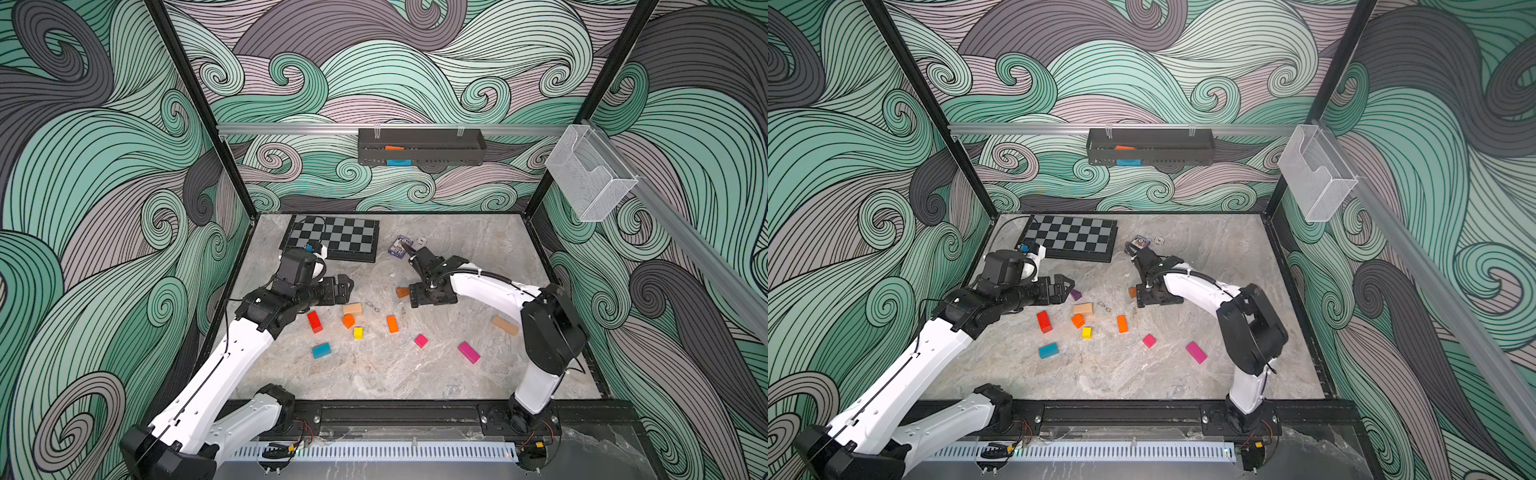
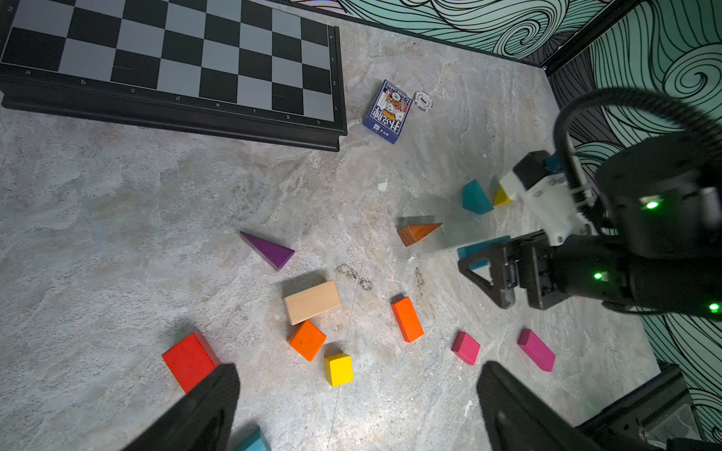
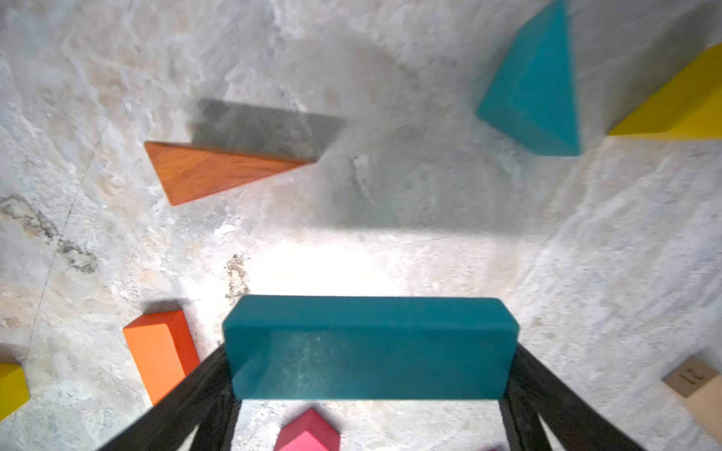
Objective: Assemble a carrot with building blocks
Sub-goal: Pick up the building block from the center of the board, then assemble the building block at the center of the board.
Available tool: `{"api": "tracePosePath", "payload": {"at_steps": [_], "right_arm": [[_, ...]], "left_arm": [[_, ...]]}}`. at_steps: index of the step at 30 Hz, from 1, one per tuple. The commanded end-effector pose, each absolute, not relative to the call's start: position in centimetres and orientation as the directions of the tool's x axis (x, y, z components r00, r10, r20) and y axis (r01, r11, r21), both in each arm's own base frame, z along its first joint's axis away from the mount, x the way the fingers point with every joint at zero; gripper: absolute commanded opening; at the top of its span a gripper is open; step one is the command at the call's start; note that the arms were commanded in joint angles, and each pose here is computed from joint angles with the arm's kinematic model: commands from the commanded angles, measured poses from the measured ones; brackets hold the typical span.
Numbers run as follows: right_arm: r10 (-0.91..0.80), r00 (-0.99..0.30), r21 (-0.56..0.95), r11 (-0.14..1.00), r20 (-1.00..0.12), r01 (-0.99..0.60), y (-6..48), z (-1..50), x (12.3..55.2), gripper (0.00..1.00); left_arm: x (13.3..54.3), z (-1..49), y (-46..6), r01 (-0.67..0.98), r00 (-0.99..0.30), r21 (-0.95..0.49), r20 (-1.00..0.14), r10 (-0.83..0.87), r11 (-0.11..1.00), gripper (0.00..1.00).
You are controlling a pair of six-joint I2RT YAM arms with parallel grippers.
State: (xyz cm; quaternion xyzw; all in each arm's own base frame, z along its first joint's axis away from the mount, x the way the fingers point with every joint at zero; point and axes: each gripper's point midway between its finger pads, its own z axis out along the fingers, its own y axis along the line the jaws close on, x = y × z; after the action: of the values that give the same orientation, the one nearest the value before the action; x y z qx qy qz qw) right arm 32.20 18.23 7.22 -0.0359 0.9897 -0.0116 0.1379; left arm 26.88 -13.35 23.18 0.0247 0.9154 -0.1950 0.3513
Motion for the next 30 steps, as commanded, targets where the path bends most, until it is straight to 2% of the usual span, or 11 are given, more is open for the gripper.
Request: {"api": "tracePosePath", "payload": {"at_steps": [1,12,30], "right_arm": [[-0.069,-0.974,-0.041,0.997,-0.215,-0.061,15.1,6.3,32.6,0.74],[-0.003,-0.991,-0.068,0.998,-0.134,0.006,11.5,2.5,34.4,0.75],[0.008,-0.992,-0.059,0.998,-0.129,0.016,10.3,-0.2,38.5,0.75]], "left_arm": [[27.4,24.1,-14.1,0.197,-0.746,-0.366,-0.658,-0.104,0.909,0.96],[29.1,23.4,-15.7,0.199,-0.768,-0.396,-0.631,-0.108,0.896,0.94],[30.6,22.9,-17.0,0.205,-0.780,-0.388,-0.619,-0.089,0.899,0.94]]}}
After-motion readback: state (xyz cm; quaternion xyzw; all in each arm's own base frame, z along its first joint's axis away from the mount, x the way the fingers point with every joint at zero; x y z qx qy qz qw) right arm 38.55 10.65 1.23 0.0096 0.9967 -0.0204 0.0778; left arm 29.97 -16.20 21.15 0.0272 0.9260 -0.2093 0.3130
